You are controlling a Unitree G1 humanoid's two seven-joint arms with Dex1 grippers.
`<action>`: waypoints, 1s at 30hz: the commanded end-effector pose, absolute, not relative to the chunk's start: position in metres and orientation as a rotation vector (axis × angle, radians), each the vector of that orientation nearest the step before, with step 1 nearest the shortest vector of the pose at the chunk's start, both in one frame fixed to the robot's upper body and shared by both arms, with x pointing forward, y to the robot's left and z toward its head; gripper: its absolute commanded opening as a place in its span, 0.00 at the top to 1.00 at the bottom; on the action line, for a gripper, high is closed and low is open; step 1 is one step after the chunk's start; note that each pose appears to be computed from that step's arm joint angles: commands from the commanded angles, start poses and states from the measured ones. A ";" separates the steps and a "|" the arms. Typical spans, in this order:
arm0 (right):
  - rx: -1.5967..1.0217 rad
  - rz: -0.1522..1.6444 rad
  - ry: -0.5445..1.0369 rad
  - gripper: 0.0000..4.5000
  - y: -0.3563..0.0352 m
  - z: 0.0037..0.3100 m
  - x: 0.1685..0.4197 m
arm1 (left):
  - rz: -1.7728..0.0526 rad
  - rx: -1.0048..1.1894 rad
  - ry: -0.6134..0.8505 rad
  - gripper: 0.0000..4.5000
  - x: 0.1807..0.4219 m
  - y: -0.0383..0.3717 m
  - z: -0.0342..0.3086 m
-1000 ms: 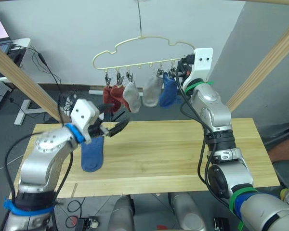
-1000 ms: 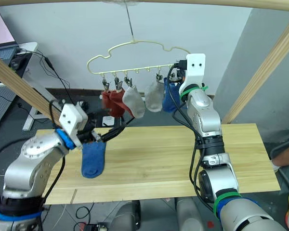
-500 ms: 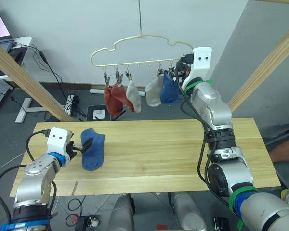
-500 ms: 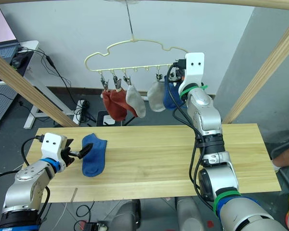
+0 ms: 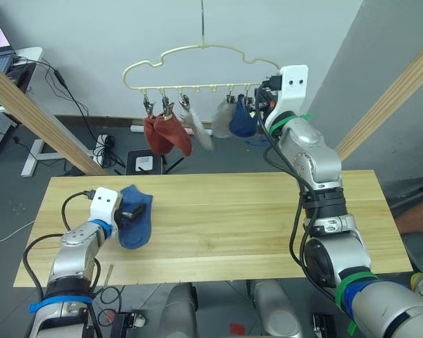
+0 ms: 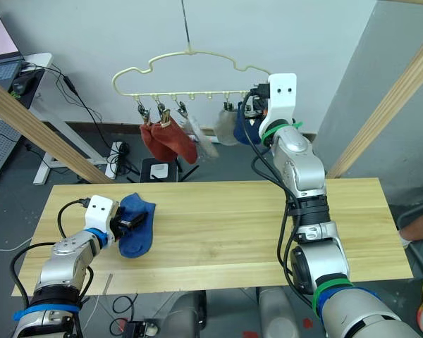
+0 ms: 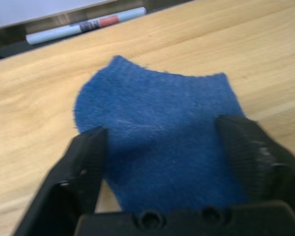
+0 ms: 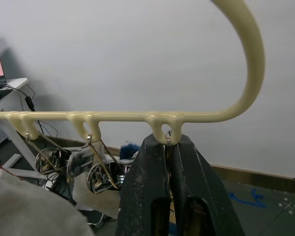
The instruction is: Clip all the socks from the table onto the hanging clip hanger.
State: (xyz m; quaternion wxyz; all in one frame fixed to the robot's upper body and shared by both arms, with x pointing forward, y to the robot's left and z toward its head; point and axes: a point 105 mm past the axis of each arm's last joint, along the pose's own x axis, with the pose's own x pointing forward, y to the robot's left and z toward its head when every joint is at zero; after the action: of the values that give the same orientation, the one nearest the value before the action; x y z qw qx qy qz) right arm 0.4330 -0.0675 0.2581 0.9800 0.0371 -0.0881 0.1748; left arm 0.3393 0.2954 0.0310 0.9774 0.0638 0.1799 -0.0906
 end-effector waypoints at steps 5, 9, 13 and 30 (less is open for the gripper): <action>0.079 0.379 -0.250 1.00 -0.061 0.280 0.424 | -0.219 0.146 0.390 0.71 0.335 0.292 0.021; 0.080 0.376 -0.249 1.00 -0.062 0.279 0.424 | -0.321 0.132 0.316 0.98 0.341 0.265 0.034; 0.081 0.372 -0.253 1.00 -0.063 0.281 0.424 | -0.543 0.124 0.172 0.99 0.348 0.201 0.068; 0.093 0.375 -0.270 1.00 -0.061 0.289 0.418 | -0.765 0.118 -0.216 0.99 0.401 0.035 0.153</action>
State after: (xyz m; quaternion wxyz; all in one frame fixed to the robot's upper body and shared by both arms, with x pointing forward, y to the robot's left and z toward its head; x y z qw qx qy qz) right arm 0.4271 -0.0664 0.2680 0.9792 0.0415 -0.0980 0.1730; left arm 0.3986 0.0409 0.1433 0.9228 0.0449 -0.0778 -0.3747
